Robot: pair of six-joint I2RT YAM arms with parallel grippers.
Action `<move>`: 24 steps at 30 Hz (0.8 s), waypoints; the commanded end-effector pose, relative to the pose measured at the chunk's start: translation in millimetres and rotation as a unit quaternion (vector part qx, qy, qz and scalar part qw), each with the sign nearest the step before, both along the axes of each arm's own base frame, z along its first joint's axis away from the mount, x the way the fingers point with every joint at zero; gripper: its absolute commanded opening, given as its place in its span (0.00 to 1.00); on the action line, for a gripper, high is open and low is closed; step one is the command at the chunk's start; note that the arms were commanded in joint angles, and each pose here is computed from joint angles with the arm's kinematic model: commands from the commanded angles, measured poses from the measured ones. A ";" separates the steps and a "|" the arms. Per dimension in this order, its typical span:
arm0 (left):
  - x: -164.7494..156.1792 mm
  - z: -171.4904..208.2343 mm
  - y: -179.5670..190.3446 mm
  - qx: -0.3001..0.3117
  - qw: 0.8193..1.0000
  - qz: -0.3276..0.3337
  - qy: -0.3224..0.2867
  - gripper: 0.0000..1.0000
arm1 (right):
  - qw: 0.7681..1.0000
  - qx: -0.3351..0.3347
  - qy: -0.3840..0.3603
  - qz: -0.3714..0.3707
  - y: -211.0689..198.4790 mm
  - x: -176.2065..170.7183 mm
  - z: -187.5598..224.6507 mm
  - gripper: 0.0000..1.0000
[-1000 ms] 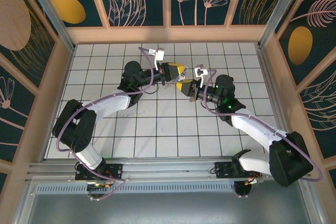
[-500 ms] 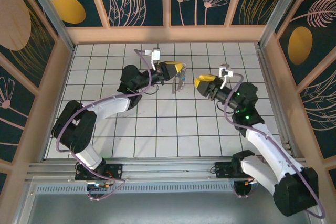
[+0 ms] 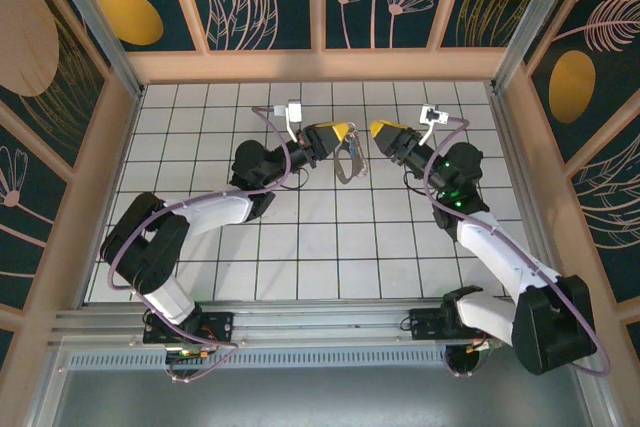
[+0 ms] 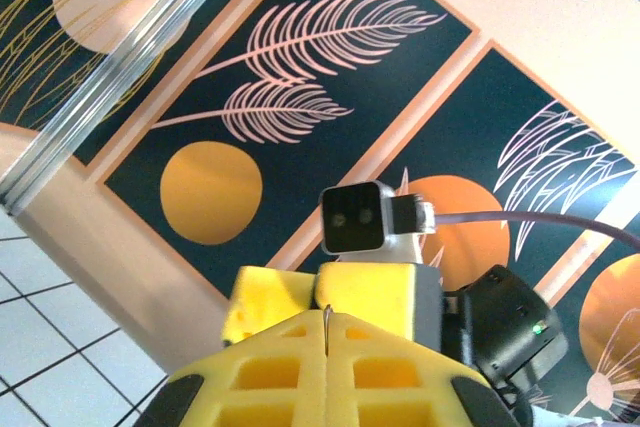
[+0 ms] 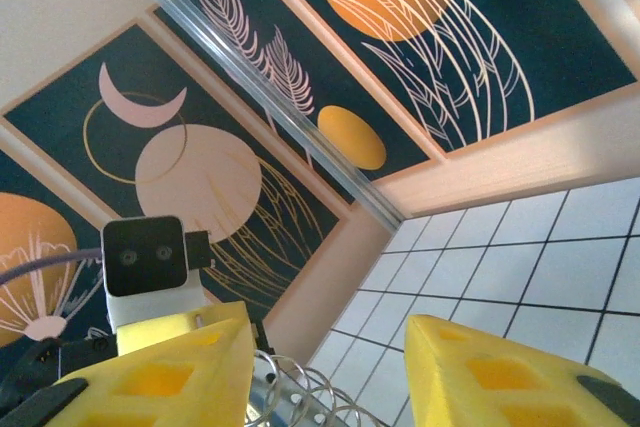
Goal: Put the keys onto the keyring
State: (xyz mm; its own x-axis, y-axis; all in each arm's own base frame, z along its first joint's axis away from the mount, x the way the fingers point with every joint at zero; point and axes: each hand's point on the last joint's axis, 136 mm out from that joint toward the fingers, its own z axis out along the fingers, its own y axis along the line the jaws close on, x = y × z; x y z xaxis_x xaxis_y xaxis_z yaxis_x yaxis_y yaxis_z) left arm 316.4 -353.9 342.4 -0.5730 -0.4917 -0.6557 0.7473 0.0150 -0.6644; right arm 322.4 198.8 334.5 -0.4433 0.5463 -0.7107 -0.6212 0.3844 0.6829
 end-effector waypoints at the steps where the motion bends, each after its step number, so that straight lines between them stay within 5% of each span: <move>1: -1.4 14.1 4.2 -0.038 0.999 0.007 -0.013 0.00 | 0.997 0.046 -0.053 0.025 5.2 -10.1 44.3 0.43; 19: -0.4 14.0 -4.1 -0.038 0.999 0.003 -0.013 0.00 | 0.996 0.038 -0.048 0.065 33.9 -16.2 34.7 0.40; 24: -0.5 13.7 -4.4 -0.037 0.999 0.003 -0.014 0.00 | 0.996 0.032 -0.047 0.072 38.3 -18.5 31.0 0.33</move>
State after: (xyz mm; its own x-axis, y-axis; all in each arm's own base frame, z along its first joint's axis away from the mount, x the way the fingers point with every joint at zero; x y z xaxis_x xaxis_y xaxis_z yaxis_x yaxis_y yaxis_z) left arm 320.5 -361.1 330.7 -0.5964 -0.5013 -0.6269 0.7191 0.0133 -0.6948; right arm 311.1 232.5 345.5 -0.4888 0.5299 -0.6930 -0.6722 0.2776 0.6863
